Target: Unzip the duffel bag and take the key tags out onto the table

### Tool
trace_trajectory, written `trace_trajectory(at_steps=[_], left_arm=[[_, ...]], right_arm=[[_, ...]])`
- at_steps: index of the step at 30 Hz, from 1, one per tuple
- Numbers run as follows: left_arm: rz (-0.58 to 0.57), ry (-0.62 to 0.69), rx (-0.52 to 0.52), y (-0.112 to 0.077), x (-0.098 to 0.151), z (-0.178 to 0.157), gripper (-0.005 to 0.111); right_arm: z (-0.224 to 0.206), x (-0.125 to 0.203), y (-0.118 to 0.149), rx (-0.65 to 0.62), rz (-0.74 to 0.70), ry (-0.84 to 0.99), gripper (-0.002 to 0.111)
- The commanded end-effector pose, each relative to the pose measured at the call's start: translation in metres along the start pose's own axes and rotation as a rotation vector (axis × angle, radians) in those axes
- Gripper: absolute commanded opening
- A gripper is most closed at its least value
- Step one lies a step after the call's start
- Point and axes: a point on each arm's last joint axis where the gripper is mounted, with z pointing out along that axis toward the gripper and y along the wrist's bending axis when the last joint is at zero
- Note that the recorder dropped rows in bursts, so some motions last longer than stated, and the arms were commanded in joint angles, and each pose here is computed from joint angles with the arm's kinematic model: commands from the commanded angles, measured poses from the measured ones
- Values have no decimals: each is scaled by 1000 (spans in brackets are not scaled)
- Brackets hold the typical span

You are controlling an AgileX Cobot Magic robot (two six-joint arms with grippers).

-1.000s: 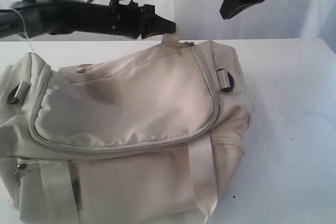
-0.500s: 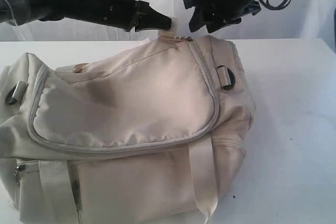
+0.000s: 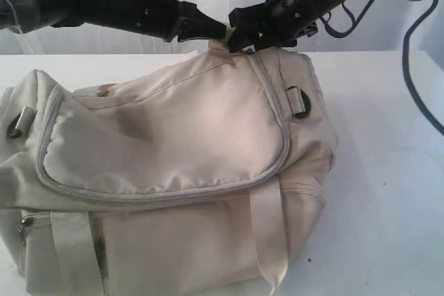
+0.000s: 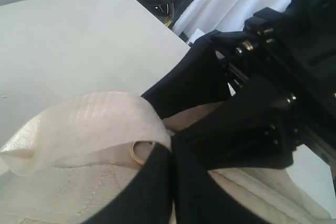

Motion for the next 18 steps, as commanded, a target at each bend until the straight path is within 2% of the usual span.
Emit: trace_trajectory(at_steps=[1, 3, 6, 7, 18], left_arm=[[18, -53, 110, -28, -20, -9, 0], [18, -54, 108, -28, -20, -9, 0], [21, -49, 104, -28, -19, -9, 0], [25, -42, 100, -28, -18, -9, 0], [28, -18, 85, -23, -14, -7, 0]], right_arm=[[6, 2, -5, 3, 4, -2, 41], [7, 3, -5, -2, 7, 10, 33], [6, 1, -5, 2, 9, -3, 5], [5, -1, -4, 3, 6, -9, 0], [-24, -15, 9, 26, -32, -93, 0]])
